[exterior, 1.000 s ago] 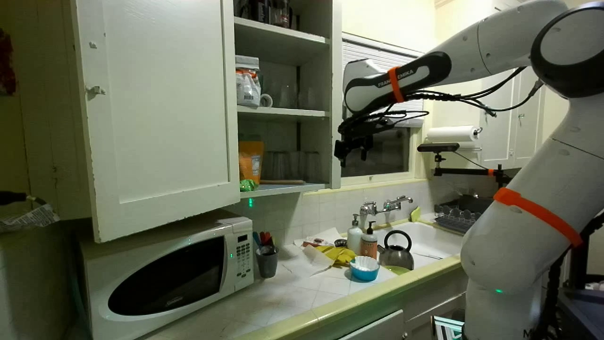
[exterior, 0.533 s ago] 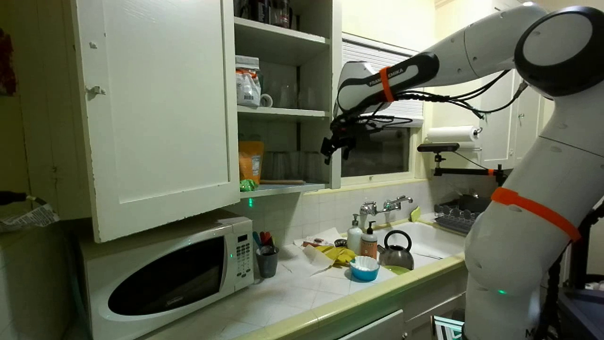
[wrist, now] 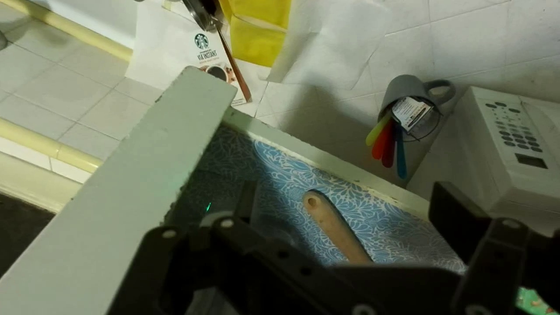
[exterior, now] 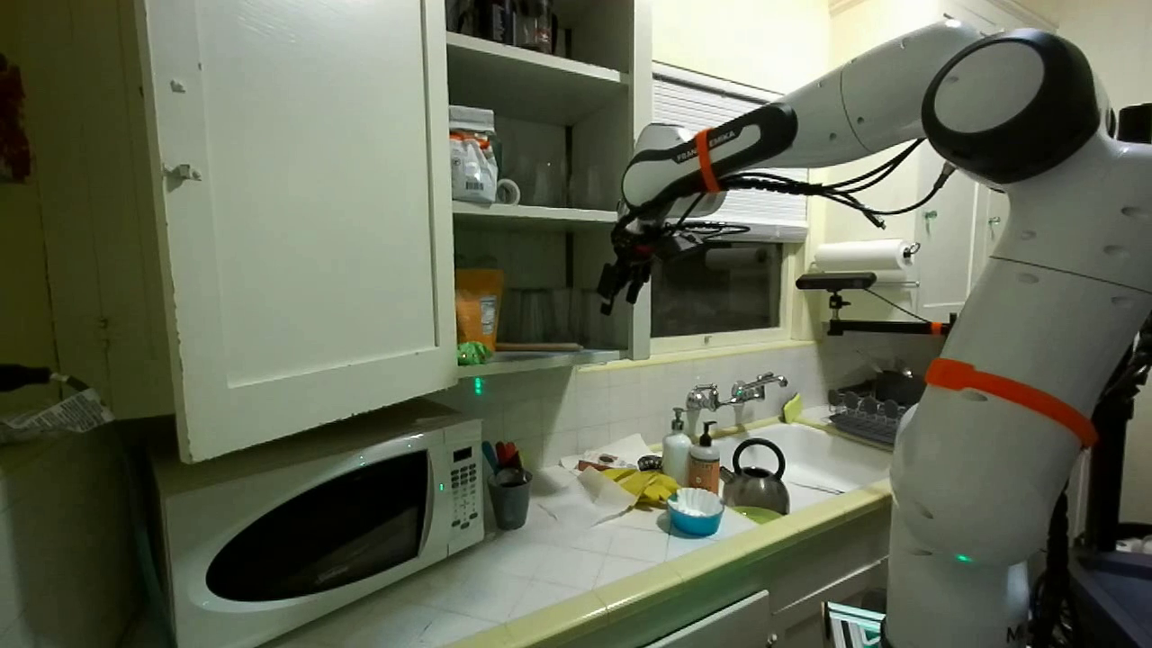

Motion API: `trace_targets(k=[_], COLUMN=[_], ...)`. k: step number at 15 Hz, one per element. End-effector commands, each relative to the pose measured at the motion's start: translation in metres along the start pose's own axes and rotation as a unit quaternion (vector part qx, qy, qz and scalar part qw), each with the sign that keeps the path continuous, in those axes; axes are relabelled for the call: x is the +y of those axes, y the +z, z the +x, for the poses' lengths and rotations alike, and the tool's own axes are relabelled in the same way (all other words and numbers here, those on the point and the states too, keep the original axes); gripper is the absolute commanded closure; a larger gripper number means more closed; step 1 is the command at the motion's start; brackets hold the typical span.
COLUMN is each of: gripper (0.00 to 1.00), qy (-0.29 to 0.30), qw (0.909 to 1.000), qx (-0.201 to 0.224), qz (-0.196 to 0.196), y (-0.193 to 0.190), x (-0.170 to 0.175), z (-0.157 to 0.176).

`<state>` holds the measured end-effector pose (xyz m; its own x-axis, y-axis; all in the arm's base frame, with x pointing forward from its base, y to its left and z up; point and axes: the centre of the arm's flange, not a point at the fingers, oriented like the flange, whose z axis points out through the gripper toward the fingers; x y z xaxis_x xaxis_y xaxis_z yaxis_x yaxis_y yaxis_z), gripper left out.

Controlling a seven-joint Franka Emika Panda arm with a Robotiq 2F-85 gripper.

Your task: Remove the blue bowl from the cupboard

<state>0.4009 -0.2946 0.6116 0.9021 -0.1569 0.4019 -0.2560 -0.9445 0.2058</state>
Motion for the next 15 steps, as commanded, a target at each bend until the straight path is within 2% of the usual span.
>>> trace_targets(k=[1,3,7,15], gripper=[0.00,0.00,0.00,0.00], qy=[0.000,0.000,-0.040,-0.035], qw=[1.0000,1.0000,0.9992,0.9993], qx=[0.000,0.001,-0.006,-0.013], qz=[0.000,-0.001,-0.007,-0.004], y=[0.000,-0.001,0.016,0.022], x=[0.001,0.002,-0.008,-0.017], z=[0.001,0.002,0.016,0.014])
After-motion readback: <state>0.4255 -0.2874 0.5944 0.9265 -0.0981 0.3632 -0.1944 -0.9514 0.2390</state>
